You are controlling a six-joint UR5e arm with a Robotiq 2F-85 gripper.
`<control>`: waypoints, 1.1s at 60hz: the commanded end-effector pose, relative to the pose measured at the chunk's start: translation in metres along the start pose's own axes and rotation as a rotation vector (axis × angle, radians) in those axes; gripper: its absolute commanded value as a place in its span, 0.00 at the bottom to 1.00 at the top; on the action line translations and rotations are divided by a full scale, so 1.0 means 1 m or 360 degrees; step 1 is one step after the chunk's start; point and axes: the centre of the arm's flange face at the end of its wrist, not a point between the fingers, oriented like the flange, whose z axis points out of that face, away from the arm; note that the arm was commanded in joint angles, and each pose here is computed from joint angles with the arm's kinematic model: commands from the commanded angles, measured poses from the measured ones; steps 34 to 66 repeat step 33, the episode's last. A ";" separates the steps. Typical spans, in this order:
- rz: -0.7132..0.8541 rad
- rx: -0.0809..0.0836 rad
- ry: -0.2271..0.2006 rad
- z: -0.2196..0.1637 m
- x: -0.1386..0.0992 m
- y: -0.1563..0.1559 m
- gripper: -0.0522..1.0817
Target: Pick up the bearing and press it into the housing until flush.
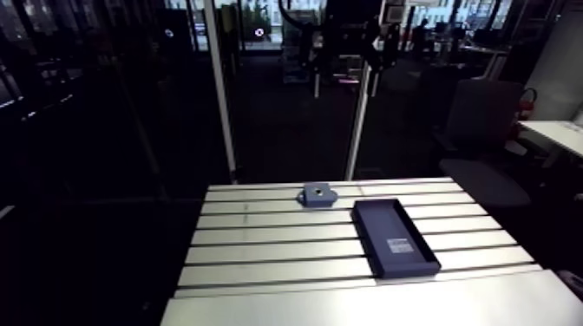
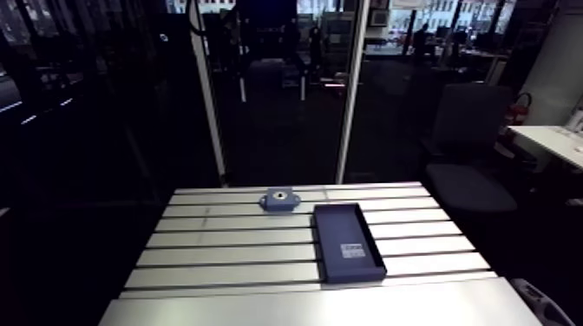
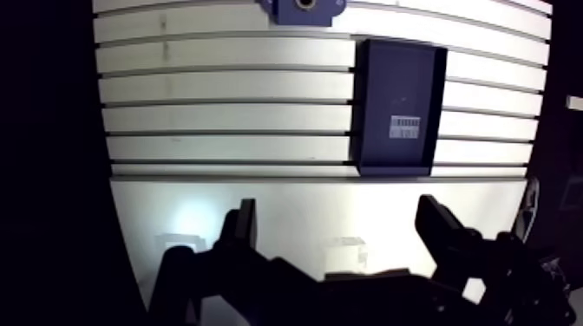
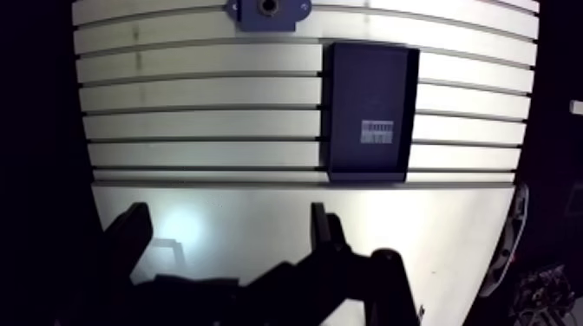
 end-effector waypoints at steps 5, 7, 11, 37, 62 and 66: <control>-0.0003 -0.0008 0.0001 -0.001 -0.001 -0.001 0.05; -0.0001 -0.0007 -0.0006 0.002 -0.001 0.000 0.05; -0.0003 -0.0007 -0.0006 0.002 -0.001 -0.001 0.05; -0.0013 -0.0006 0.0004 0.000 0.000 -0.004 0.05; -0.0013 -0.0006 0.0004 0.000 0.000 -0.004 0.05; -0.0013 -0.0006 0.0004 0.000 0.000 -0.004 0.05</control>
